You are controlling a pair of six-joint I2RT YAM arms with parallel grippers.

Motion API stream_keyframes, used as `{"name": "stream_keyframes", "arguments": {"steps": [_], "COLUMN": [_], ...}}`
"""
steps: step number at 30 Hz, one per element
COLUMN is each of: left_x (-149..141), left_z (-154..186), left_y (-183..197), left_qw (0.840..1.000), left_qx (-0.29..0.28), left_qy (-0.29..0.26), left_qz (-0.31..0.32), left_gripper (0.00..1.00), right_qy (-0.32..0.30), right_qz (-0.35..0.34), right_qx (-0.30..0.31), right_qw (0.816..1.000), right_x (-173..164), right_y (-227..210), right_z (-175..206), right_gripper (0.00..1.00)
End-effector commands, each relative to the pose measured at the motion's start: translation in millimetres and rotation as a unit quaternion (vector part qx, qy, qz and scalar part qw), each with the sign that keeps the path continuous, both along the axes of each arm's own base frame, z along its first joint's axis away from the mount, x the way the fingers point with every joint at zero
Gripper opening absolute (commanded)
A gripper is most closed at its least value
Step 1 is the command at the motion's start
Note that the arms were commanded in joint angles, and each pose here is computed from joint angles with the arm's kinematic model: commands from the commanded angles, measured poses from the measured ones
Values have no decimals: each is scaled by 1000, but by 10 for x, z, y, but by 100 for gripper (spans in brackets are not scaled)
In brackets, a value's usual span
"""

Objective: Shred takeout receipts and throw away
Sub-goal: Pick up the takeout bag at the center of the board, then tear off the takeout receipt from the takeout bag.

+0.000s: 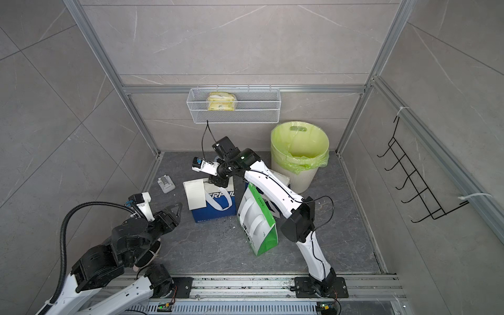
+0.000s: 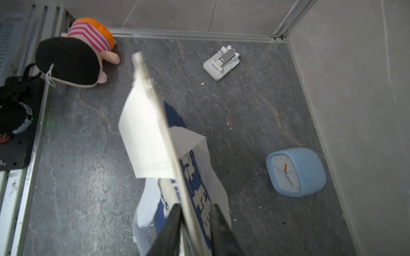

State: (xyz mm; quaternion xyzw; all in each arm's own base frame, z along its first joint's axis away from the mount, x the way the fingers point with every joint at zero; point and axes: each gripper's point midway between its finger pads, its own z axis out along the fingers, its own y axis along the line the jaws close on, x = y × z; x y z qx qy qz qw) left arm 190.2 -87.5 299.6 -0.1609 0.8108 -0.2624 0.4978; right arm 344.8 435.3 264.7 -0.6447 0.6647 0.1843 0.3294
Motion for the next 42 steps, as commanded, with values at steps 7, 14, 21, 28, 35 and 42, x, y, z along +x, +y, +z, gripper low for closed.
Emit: {"name": "stream_keyframes", "arguments": {"steps": [7,14,21,28,35,42], "left_x": [83,261,494,979,1198,1376], "left_z": [187,338,792,927,1098,1145], "left_y": [-97,-293,-428,-382,-253,-410], "left_qw": [999,997,991,977,950,919], "left_qx": [-31,-51,-71,-186,-267,-328], "left_qy": [-38,-53,-111,-86,-133,-138], "left_qz": [-4,-2,-5,-57,-96,-169], "left_gripper": [65,69,81,83,85,82], "right_qy": [6,36,41,48,120,145], "right_qz": [-10,-104,-204,-246,-255,-240], "right_qx": [29,135,227,258,305,315], "right_qw": [1000,985,951,933,910,907], "right_x": [-132,-146,-84,-58,20,-59], "right_y": [-57,-120,-376,-639,-789,-833], "right_z": [348,1012,1432,1667,1777,1845], "right_gripper": [0,0,0,0,0,0]}}
